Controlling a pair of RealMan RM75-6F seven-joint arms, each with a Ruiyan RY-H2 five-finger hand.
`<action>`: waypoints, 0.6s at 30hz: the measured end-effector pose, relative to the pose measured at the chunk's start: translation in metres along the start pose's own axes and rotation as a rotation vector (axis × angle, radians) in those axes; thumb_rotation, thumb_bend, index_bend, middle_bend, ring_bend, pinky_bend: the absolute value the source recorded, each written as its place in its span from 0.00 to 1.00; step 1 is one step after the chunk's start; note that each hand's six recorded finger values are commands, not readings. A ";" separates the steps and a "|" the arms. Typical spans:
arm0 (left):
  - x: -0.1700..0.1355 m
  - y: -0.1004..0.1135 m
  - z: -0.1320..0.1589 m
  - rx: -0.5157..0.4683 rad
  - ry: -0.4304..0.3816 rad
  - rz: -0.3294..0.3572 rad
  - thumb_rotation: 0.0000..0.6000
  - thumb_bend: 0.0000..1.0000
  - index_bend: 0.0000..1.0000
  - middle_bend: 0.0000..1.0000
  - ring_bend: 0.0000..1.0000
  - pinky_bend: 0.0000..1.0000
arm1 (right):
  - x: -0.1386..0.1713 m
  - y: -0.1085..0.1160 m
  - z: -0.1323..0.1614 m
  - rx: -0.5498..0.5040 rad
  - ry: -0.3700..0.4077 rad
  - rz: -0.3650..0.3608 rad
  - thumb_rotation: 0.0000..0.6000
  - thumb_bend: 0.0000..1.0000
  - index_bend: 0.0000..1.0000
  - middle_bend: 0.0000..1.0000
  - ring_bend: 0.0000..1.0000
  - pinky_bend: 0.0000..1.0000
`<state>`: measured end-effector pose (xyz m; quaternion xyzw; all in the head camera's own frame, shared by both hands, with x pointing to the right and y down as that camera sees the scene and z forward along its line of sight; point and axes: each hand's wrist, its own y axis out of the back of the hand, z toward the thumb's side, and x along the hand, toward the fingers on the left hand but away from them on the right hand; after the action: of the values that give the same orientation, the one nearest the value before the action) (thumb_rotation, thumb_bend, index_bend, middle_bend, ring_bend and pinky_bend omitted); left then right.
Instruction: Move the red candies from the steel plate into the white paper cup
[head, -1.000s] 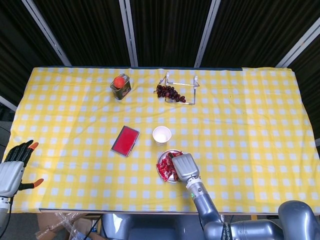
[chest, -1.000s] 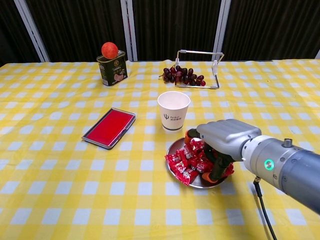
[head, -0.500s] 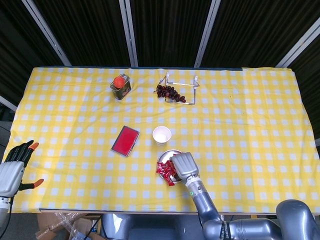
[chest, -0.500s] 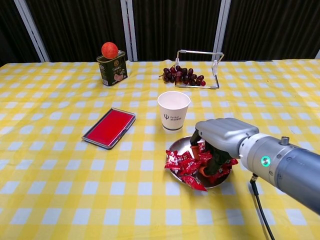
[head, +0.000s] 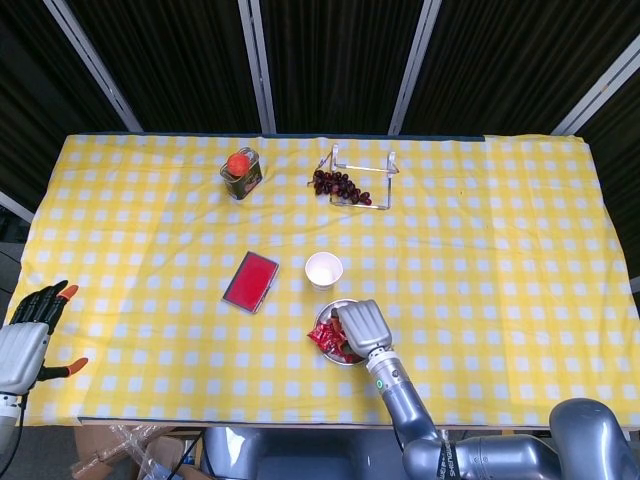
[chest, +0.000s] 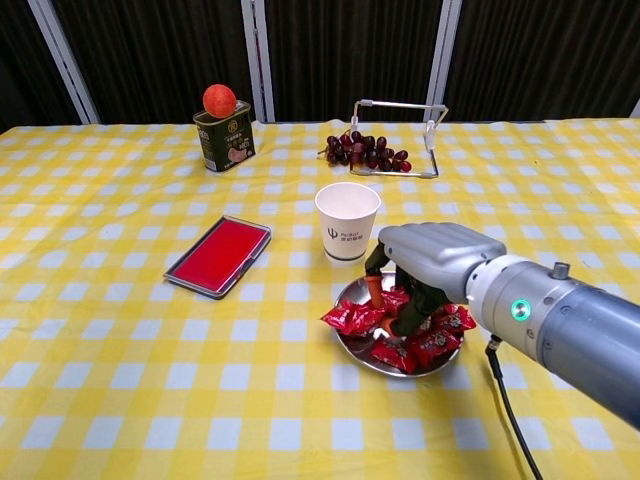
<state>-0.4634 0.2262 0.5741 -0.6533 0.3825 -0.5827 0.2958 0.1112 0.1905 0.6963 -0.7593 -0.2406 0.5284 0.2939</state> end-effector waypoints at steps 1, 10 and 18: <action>0.000 0.000 0.000 0.000 0.000 0.000 1.00 0.04 0.00 0.00 0.00 0.00 | 0.000 0.002 0.000 -0.002 0.002 -0.007 1.00 0.51 0.68 0.81 0.84 0.92; 0.001 0.000 0.000 -0.004 0.003 -0.002 1.00 0.04 0.00 0.00 0.00 0.00 | 0.001 0.025 0.005 -0.013 0.018 -0.057 1.00 0.52 0.68 0.81 0.84 0.92; 0.001 0.000 -0.001 -0.012 0.008 -0.005 1.00 0.04 0.00 0.00 0.00 0.00 | 0.001 0.051 0.012 -0.011 0.028 -0.100 1.00 0.52 0.68 0.81 0.84 0.92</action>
<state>-0.4642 0.2253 0.5745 -0.6538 0.3852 -0.5837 0.2890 0.1027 0.1571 0.6571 -0.7555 -0.2770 0.5009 0.3188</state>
